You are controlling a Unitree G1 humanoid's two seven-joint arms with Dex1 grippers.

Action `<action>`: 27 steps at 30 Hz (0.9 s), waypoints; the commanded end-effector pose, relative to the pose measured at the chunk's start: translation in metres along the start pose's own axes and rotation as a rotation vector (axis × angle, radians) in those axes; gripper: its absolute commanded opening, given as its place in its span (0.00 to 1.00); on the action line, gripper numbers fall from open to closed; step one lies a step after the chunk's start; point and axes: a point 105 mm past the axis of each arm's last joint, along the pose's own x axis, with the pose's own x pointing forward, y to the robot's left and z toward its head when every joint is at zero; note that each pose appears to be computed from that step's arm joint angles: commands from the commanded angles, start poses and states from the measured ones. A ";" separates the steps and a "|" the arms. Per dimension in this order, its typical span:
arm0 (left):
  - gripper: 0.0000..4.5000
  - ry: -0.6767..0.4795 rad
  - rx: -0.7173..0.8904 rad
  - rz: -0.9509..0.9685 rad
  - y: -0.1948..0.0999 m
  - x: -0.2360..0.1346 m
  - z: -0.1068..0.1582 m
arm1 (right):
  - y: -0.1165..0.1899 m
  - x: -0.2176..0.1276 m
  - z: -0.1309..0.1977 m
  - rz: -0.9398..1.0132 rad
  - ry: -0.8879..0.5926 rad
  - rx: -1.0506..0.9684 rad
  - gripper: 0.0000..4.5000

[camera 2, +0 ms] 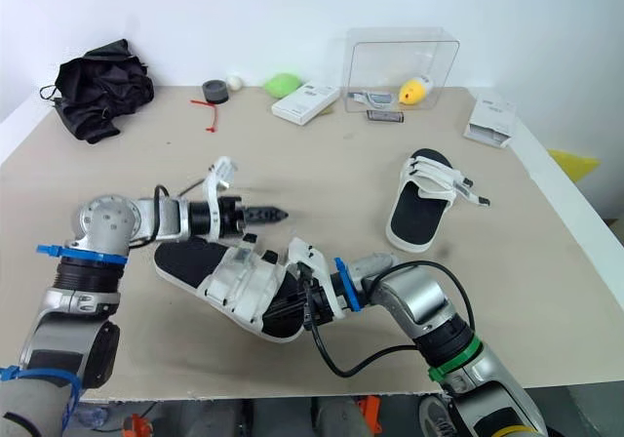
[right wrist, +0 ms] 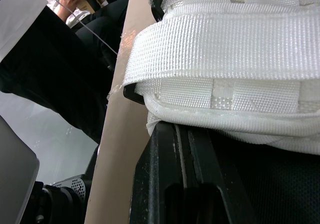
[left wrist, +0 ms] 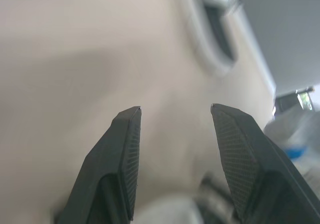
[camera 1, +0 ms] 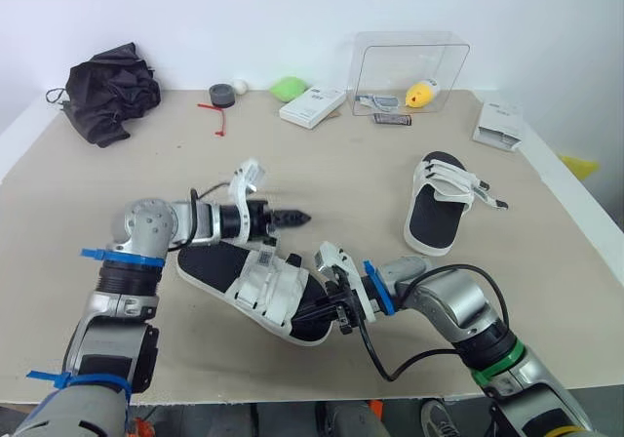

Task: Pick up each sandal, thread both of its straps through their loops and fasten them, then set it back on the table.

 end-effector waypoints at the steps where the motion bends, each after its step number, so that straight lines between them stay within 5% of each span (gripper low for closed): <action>1: 0.52 -0.134 0.218 -0.175 -0.038 -0.022 0.034 | -0.002 -0.001 -0.004 -0.015 0.021 0.003 0.00; 10: 0.52 -0.001 0.646 -0.333 -0.032 -0.089 -0.027 | -0.006 -0.028 0.021 -0.075 -0.014 -0.044 0.00; 20: 0.52 0.036 0.737 -0.247 -0.021 -0.120 -0.036 | -0.007 -0.094 0.045 -0.252 0.028 -0.152 0.00; 27: 0.52 0.204 0.839 -0.191 -0.015 -0.154 -0.066 | 0.021 -0.135 0.040 -0.314 -0.012 -0.181 0.00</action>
